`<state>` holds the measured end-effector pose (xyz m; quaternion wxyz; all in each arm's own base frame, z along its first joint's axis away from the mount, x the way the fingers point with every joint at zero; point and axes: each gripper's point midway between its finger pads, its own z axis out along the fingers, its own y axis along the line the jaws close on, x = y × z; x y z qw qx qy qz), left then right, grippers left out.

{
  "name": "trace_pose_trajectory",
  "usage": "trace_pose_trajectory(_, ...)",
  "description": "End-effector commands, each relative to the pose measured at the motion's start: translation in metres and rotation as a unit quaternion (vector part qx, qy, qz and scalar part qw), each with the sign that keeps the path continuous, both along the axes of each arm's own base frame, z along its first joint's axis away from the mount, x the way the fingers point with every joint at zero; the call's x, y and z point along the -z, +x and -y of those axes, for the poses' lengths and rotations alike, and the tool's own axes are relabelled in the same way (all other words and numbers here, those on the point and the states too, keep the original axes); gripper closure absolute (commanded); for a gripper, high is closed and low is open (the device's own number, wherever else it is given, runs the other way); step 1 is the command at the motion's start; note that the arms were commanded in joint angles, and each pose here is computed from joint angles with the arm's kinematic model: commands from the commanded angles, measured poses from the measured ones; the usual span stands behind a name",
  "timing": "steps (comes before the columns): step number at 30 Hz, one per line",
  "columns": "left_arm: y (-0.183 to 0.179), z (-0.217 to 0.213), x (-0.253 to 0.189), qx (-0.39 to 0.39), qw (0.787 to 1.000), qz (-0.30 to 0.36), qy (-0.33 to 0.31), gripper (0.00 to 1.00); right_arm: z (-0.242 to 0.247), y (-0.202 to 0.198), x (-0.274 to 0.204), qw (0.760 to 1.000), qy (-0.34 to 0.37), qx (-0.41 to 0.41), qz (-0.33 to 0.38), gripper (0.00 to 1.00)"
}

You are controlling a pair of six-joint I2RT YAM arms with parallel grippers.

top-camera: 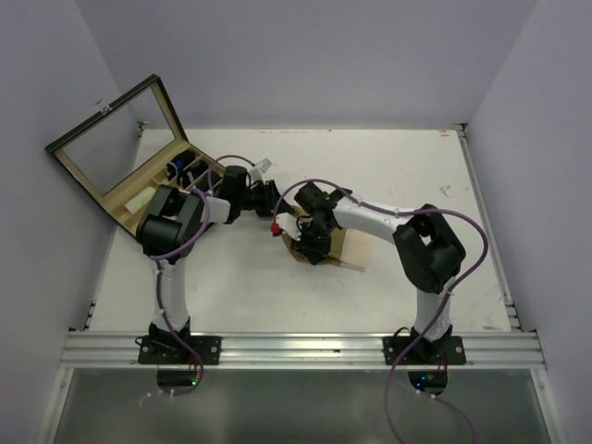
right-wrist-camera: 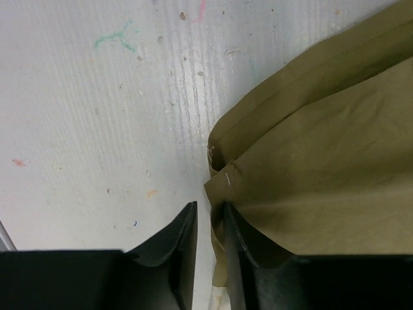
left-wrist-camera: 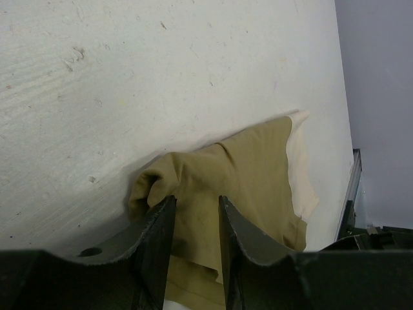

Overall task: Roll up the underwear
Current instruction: Fold the underwear

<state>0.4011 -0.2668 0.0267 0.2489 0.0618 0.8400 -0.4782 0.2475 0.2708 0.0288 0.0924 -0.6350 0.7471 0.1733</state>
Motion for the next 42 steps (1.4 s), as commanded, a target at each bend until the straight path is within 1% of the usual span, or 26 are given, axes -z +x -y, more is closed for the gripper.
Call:
trace_pose_trajectory(1, -0.008, -0.010, 0.034, -0.006, 0.999, -0.031, 0.044, 0.62, -0.006, -0.006, -0.027, 1.000, 0.029, -0.002, 0.003, 0.71)
trace_pose_trajectory(3, -0.008, -0.011, 0.034, -0.007, 0.998, -0.032, 0.045, 0.61, -0.006, -0.004, -0.039, 0.999, 0.038, 0.010, 0.013, 0.69)
trace_pose_trajectory(5, -0.009, -0.009, 0.031, -0.003, 0.999, -0.029, 0.042, 0.61, -0.004, -0.001, -0.056, 0.998, 0.050, 0.027, 0.028, 0.71)
trace_pose_trajectory(7, -0.009, -0.009, 0.029, -0.002, 0.999, -0.025, 0.041, 0.60, 0.006, 0.005, -0.065, 0.997, 0.056, 0.049, 0.032, 0.71)
trace_pose_trajectory(9, -0.008, -0.008, 0.026, 0.000, 0.999, -0.021, 0.040, 0.58, 0.025, 0.008, -0.070, 0.996, 0.046, 0.067, 0.036, 0.73)
trace_pose_trajectory(11, -0.009, -0.007, 0.024, 0.003, 0.999, -0.021, 0.038, 0.55, 0.046, 0.004, -0.062, 0.997, 0.026, 0.066, 0.040, 0.74)
trace_pose_trajectory(13, -0.009, -0.007, 0.023, 0.006, 0.999, -0.021, 0.035, 0.53, 0.067, 0.010, -0.053, 0.996, 0.005, 0.084, 0.043, 0.75)
trace_pose_trajectory(15, -0.011, -0.005, 0.021, 0.008, 0.999, -0.018, 0.035, 0.50, 0.082, 0.010, -0.043, 0.995, -0.005, 0.100, 0.027, 0.76)
trace_pose_trajectory(19, -0.016, 0.000, 0.008, 0.022, 0.999, -0.006, 0.025, 0.46, 0.084, 0.017, -0.041, 0.991, 0.008, 0.130, 0.010, 0.78)
trace_pose_trajectory(20, -0.017, 0.004, 0.002, 0.031, 0.999, 0.004, 0.016, 0.46, 0.080, 0.021, -0.042, 0.989, 0.013, 0.144, 0.008, 0.81)
trace_pose_trajectory(24, -0.018, 0.008, -0.024, 0.043, 0.998, 0.047, 0.015, 0.44, 0.072, 0.023, -0.030, 0.984, 0.013, 0.174, -0.027, 0.82)
trace_pose_trajectory(25, -0.018, 0.008, -0.027, 0.044, 0.998, 0.051, 0.020, 0.44, 0.070, 0.022, -0.030, 0.984, 0.018, 0.175, -0.034, 0.82)
trace_pose_trajectory(26, -0.020, 0.008, -0.024, 0.045, 0.998, 0.045, 0.028, 0.44, 0.063, 0.021, -0.034, 0.984, 0.038, 0.172, -0.037, 0.81)
trace_pose_trajectory(29, -0.024, 0.004, -0.015, 0.040, 0.998, 0.033, 0.035, 0.44, 0.049, 0.027, -0.049, 0.984, 0.078, 0.162, -0.017, 0.79)
trace_pose_trajectory(33, -0.029, 0.005, -0.001, 0.036, 0.999, 0.010, 0.033, 0.44, 0.021, 0.024, -0.062, 0.987, 0.103, 0.120, 0.001, 0.80)
trace_pose_trajectory(38, -0.027, 0.004, 0.008, 0.033, 0.999, 0.000, 0.037, 0.44, -0.005, 0.015, -0.061, 0.992, 0.109, 0.054, 0.024, 0.79)
trace_pose_trajectory(42, -0.027, 0.003, 0.011, 0.032, 0.999, -0.003, 0.043, 0.44, -0.017, 0.009, -0.048, 0.995, 0.095, 0.023, 0.030, 0.79)
